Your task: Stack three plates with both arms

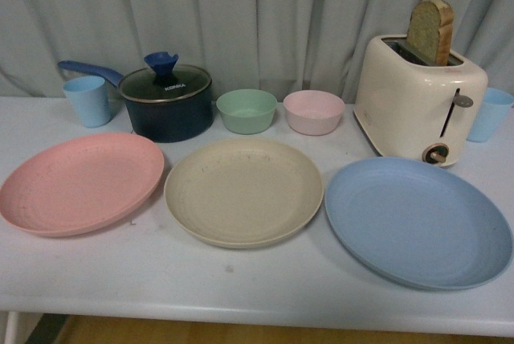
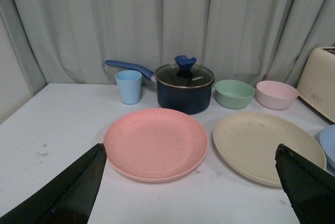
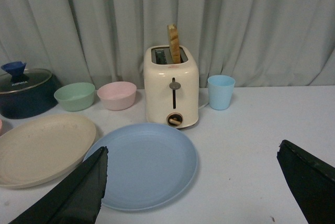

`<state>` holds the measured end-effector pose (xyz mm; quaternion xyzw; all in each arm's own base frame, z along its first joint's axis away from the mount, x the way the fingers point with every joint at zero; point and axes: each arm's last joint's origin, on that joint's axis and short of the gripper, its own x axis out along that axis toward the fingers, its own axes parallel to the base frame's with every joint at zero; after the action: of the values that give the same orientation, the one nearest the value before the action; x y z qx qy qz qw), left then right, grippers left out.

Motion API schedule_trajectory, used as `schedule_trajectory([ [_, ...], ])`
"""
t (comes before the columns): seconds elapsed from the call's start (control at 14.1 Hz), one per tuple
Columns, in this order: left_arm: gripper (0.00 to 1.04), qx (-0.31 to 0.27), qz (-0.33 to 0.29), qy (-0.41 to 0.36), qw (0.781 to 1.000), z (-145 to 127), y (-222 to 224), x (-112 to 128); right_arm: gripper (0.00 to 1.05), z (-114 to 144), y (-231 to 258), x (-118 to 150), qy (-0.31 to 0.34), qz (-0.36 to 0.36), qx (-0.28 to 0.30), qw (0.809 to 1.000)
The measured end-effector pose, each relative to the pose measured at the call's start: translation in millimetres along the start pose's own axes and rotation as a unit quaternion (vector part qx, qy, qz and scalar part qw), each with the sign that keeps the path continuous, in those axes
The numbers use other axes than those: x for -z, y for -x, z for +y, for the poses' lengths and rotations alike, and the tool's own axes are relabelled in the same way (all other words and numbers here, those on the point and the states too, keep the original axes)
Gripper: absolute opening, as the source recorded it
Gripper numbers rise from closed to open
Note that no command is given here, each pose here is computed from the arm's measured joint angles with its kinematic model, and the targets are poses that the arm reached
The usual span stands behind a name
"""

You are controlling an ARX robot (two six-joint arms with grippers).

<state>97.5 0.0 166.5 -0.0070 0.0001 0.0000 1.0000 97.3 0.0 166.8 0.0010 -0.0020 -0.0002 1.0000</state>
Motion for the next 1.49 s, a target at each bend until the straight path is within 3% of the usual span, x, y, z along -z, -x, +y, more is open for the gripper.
schedule_trajectory([
  [1.49, 0.98, 0.000, 0.000, 0.000, 1.000, 0.0, 0.0, 0.0, 0.98, 0.0, 0.0, 0.0, 0.000, 0.000, 0.000, 1.000],
])
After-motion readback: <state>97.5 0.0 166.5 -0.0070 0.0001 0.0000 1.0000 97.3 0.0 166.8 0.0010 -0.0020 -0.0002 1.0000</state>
